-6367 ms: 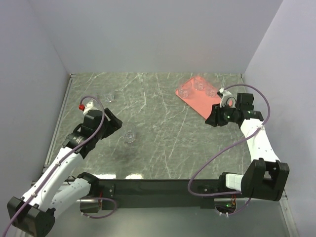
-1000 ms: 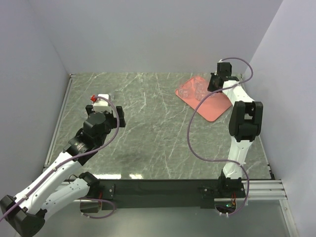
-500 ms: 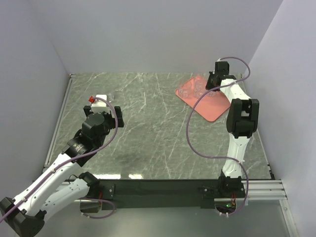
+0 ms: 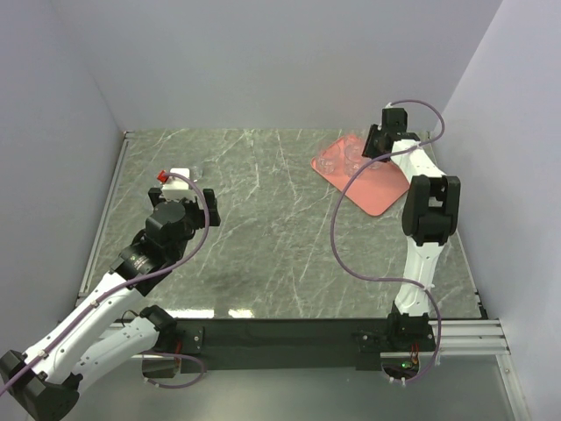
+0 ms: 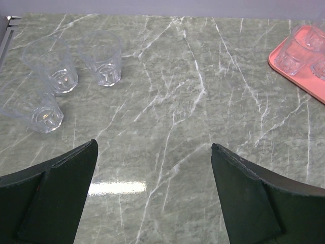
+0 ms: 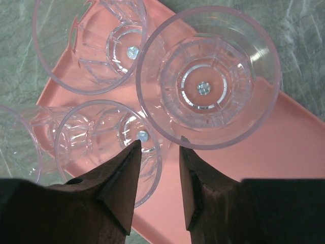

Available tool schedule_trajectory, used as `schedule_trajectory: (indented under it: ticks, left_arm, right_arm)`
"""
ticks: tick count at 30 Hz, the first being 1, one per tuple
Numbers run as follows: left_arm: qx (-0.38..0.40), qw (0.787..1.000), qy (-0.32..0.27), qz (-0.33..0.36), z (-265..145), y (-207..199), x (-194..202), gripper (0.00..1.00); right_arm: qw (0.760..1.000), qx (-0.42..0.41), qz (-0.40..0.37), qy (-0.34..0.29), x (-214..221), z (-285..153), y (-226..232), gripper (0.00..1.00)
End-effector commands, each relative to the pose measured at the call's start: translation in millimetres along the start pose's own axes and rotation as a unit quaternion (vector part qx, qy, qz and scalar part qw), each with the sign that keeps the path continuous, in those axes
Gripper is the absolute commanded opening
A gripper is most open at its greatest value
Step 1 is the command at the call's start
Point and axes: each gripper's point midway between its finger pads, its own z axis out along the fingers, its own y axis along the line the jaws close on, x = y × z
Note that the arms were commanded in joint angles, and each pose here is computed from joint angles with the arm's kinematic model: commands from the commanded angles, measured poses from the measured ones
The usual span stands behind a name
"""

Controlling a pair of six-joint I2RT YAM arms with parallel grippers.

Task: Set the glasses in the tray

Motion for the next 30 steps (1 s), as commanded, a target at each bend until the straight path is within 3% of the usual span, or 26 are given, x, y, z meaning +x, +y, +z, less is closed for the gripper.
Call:
schedule_trajectory:
  ticks: [1, 12, 19, 24, 25, 30]
  left_arm:
    - [0.004, 1.000, -0.011, -0.005, -1, 1, -4, 0.99]
    - [0.001, 0.999, -0.024, -0.035, -1, 6, -9, 0.99]
    - [-0.007, 0.996, -0.025, -0.090, 13, 16, -14, 0.99]
    - [-0.068, 0.983, -0.003, -0.171, 34, 46, -13, 0.99]
    - [-0.065, 0.980, 0.016, -0.189, 43, 45, -6, 0.99]
    - [-0.110, 0.955, 0.036, -0.272, 65, 81, -6, 0.99]
  right_arm:
    - [0.998, -0.017, -0.008, -0.064, -42, -34, 13, 0.44]
    - [0.994, -0.038, -0.032, -0.101, -39, -109, 16, 0.45]
    - [0.988, -0.087, -0.103, -0.079, 0, -164, 21, 0.46]
    - [0.945, -0.222, -0.235, -0.049, 64, -213, 45, 0.47]
    - [0.935, -0.232, -0.260, -0.068, 67, -227, 46, 0.49]
    - [0.916, -0.272, -0.291, -0.049, 118, -239, 43, 0.50]
